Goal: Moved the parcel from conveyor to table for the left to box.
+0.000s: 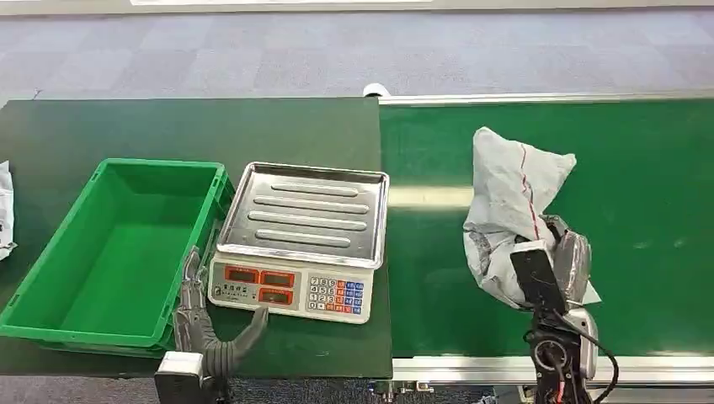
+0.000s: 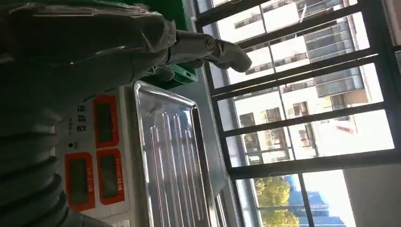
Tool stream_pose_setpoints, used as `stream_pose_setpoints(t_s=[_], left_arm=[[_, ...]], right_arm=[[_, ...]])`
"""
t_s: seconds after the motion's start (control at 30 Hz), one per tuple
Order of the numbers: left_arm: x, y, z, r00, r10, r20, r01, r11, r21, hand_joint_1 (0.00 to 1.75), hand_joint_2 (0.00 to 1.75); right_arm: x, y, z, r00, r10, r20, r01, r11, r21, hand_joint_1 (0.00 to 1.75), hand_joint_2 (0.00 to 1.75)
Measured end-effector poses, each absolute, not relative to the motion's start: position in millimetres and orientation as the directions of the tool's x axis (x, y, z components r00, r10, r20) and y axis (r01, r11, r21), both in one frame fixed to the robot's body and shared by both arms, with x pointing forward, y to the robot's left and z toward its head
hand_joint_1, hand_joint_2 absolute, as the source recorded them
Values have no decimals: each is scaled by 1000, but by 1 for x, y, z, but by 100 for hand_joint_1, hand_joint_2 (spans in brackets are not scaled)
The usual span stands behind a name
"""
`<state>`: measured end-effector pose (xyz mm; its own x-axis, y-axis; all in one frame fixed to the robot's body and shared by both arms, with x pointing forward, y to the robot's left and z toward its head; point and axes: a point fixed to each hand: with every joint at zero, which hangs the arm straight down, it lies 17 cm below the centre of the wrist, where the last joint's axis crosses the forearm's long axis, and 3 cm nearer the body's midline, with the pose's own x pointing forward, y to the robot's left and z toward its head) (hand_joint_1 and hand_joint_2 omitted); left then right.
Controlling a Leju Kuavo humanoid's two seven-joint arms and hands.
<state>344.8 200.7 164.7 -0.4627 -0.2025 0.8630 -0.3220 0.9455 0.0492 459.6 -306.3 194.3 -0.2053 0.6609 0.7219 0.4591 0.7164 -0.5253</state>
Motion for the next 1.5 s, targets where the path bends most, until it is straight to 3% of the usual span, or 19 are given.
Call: stream_pose_setpoints(t_s=[0.37, 0.53, 0.8, 0.83, 0.9, 1.3, 1.5], left_arm=[[366, 205, 184, -508, -133, 851, -287, 958, -22, 0, 175], [381, 214, 202, -547, -144, 825, -298, 954, -31, 0, 175], [400, 243, 215, -557, -172, 813, -367, 929, -55, 0, 175], [400, 246, 215, -554, -179, 813, -375, 926, -52, 0, 175], [400, 251, 214, -548, -193, 814, -392, 919, -46, 0, 175], [398, 252, 219, -530, -262, 806, -408, 912, 29, 0, 175], [402, 244, 224, -541, -236, 807, -350, 936, 39, 0, 175]], right_arm=[[478, -218, 262, -437, 599, 672, 369, 800, -473, 175, 175], [503, -126, 261, -535, 452, 714, 23, 853, -522, 175, 175], [487, 10, 209, -589, 349, 729, -316, 731, -605, 175, 175], [484, 19, 198, -588, 358, 726, -338, 706, -622, 164, 175], [477, 32, 177, -579, 370, 727, -379, 667, -641, 0, 175], [469, 40, 145, -558, 407, 724, -380, 650, -658, 0, 175], [448, 38, 169, -581, 261, 771, -382, 749, -542, 0, 175]])
